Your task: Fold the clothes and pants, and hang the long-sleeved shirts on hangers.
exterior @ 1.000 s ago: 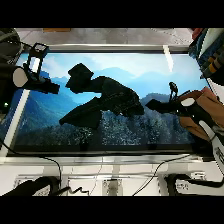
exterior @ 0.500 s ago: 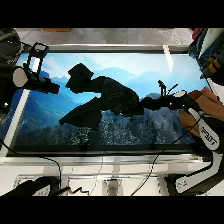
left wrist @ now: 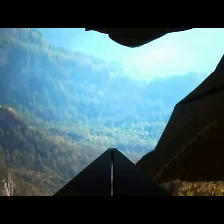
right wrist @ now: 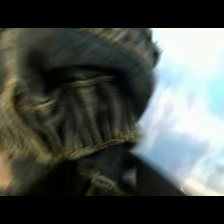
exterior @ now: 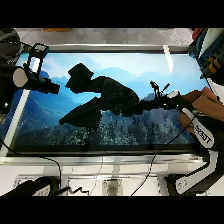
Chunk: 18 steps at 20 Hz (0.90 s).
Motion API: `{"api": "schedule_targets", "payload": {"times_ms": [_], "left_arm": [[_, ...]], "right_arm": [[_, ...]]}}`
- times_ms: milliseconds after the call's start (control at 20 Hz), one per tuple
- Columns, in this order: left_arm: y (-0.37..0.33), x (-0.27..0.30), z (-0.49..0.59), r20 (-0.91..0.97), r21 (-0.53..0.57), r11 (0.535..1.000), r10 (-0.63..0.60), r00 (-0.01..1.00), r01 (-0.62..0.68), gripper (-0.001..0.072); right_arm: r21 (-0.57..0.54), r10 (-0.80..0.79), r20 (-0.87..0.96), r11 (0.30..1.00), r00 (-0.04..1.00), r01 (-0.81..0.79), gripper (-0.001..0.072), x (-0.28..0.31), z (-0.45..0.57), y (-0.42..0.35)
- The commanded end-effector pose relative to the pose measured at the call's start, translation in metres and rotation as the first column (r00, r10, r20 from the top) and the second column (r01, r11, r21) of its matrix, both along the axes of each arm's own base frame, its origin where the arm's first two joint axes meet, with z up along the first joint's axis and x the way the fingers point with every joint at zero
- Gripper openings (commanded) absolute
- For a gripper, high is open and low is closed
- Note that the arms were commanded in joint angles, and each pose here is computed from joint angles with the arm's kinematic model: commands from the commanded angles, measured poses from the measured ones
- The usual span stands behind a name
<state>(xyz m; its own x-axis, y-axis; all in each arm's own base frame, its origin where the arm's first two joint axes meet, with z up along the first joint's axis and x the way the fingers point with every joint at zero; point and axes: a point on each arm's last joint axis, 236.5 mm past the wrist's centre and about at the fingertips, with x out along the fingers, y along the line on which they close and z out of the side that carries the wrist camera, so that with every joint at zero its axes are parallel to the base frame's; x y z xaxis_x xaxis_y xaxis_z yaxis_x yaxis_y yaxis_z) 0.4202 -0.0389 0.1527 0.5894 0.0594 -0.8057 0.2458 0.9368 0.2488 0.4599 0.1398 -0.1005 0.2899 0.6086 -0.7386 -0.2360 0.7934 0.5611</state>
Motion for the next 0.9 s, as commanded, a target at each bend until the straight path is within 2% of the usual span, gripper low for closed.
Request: {"api": "schedule_targets", "payload": {"times_ms": [0,100,150,250,350,400,600,650,700,750,800,850], "left_arm": [[0.001,0.000,-0.001,-0.003,0.003,1.000,0.002,1.000,-0.002,0.0035],[0.018,0.003,-0.006,-0.010,0.040,0.999,0.033,0.999,-0.033,0.0093],[0.035,0.002,-0.012,-0.023,0.047,0.996,0.073,0.997,-0.072,0.0019],[0.068,-0.008,-0.038,-0.091,-0.005,0.981,0.190,0.977,-0.192,0.0023],[0.084,-0.031,-0.073,-0.205,-0.091,0.957,0.253,0.945,-0.276,0.0023],[0.084,-0.043,-0.091,-0.251,-0.132,0.950,0.245,0.936,-0.284,0.0022],[0.050,-0.098,-0.158,-0.323,-0.202,0.974,0.030,0.946,-0.100,0.0023],[0.046,-0.109,-0.174,-0.335,-0.214,0.971,0.032,0.942,-0.109,0.0062],[0.045,-0.119,-0.188,-0.355,-0.214,0.970,0.035,0.934,-0.118,0.0214],[0.045,-0.126,-0.201,-0.370,-0.212,0.969,0.039,0.928,-0.126,0.0469],[0.045,-0.129,-0.210,-0.372,-0.210,0.970,0.040,0.927,-0.125,0.0591],[0.044,-0.131,-0.217,-0.371,-0.202,0.974,0.021,0.928,-0.102,0.0588]], "right_arm": [[-0.050,-0.145,0.089,0.987,0.985,0.150,0.0030,0.035,0.000,-0.003],[-0.044,-0.139,0.089,0.989,0.986,0.143,0.0029,0.034,0.001,0.003],[-0.035,-0.129,0.074,0.991,0.989,0.131,0.0029,0.030,0.001,0.006],[-0.026,-0.109,0.055,0.994,0.993,0.111,0.0029,0.024,0.000,0.010],[-0.023,-0.103,0.048,0.994,0.994,0.104,0.0029,0.022,0.000,0.011],[-0.023,-0.103,0.048,0.994,0.994,0.104,0.0029,0.022,0.000,0.011],[-0.023,-0.103,0.049,0.994,0.993,0.104,0.0029,0.022,0.001,0.011],[-0.023,-0.103,0.049,0.994,0.993,0.104,0.0029,0.022,0.000,0.011],[-0.023,-0.103,0.049,0.994,0.994,0.104,0.0029,0.022,0.000,0.011],[-0.023,-0.103,0.049,0.994,0.993,0.104,0.0029,0.022,0.001,0.011],[-0.023,-0.103,0.048,0.994,0.994,0.104,0.0029,0.022,0.000,0.011],[-0.023,-0.103,0.048,0.994,0.994,0.104,0.0029,0.022,0.000,0.011]]}}
